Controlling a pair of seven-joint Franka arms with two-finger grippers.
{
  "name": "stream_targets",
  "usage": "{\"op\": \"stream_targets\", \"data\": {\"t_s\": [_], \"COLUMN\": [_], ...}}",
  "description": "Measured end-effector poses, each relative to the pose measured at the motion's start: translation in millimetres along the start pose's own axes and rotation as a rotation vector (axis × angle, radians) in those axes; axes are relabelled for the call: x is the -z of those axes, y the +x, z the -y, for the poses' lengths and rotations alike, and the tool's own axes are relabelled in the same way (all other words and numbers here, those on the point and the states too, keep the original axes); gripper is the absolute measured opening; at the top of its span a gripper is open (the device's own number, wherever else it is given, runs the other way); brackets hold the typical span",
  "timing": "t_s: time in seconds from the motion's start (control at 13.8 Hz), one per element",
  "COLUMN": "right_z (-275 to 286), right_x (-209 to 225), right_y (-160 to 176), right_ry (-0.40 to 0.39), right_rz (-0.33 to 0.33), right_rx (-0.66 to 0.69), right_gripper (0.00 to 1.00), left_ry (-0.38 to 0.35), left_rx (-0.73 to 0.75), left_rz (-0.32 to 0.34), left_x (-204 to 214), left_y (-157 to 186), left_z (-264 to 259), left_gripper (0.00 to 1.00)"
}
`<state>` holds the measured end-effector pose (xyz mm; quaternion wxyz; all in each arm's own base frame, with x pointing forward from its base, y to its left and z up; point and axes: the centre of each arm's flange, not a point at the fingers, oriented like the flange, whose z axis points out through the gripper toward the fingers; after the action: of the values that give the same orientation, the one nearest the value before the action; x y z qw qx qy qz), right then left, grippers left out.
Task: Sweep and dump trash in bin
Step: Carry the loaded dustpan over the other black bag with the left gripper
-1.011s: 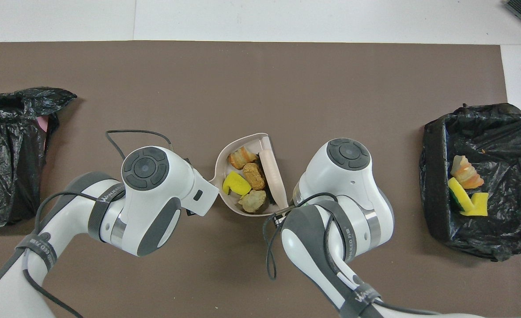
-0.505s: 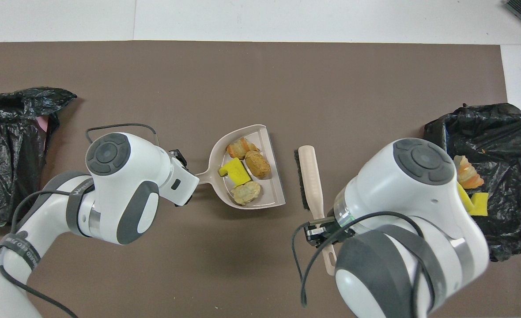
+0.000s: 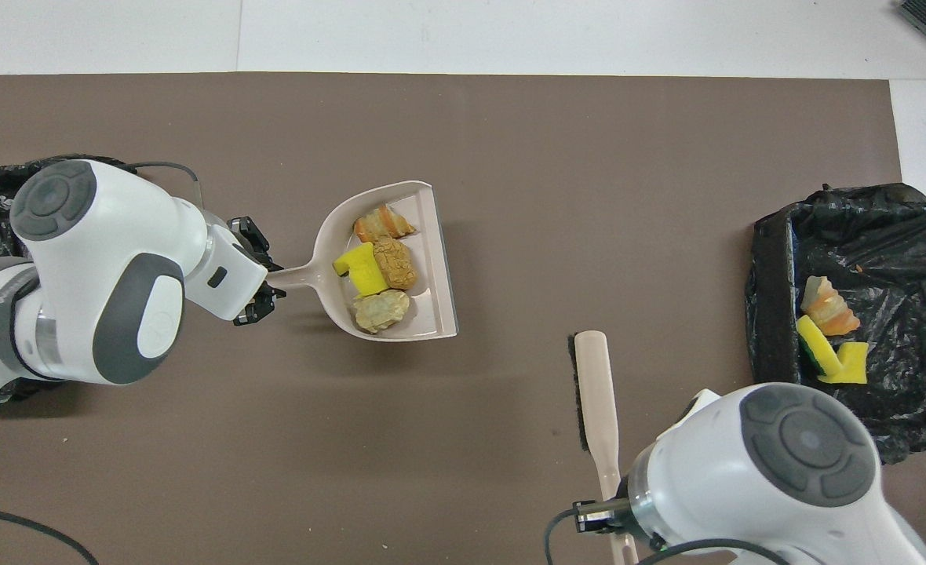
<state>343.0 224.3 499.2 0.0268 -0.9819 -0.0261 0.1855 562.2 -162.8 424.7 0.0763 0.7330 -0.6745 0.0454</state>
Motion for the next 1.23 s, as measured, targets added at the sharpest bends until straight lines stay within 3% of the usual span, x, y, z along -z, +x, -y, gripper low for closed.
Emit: {"op": "stream_targets", "data": {"t_s": [0.43, 1.01, 1.23], "right_z": [76, 117, 113], "right_x": [-88, -160, -172], "right_y": [14, 10, 13], "right_ry": [-0.008, -0.031, -0.021], "right_rz": [-0.021, -0.065, -0.088], "right_rx": [-0.097, -0.051, -0.056], "right_gripper": [0.27, 0.27, 0.27], "left_ry": [-0.035, -0.01, 0.001], "left_rx": [-0.022, -0.126, -0.155], "left_rz": [0.044, 0.083, 0.148], "left_x": [64, 114, 134], "left_y": [-59, -212, -280], "left_z": [23, 40, 37], "left_gripper": [0.31, 0.31, 0.31]}}
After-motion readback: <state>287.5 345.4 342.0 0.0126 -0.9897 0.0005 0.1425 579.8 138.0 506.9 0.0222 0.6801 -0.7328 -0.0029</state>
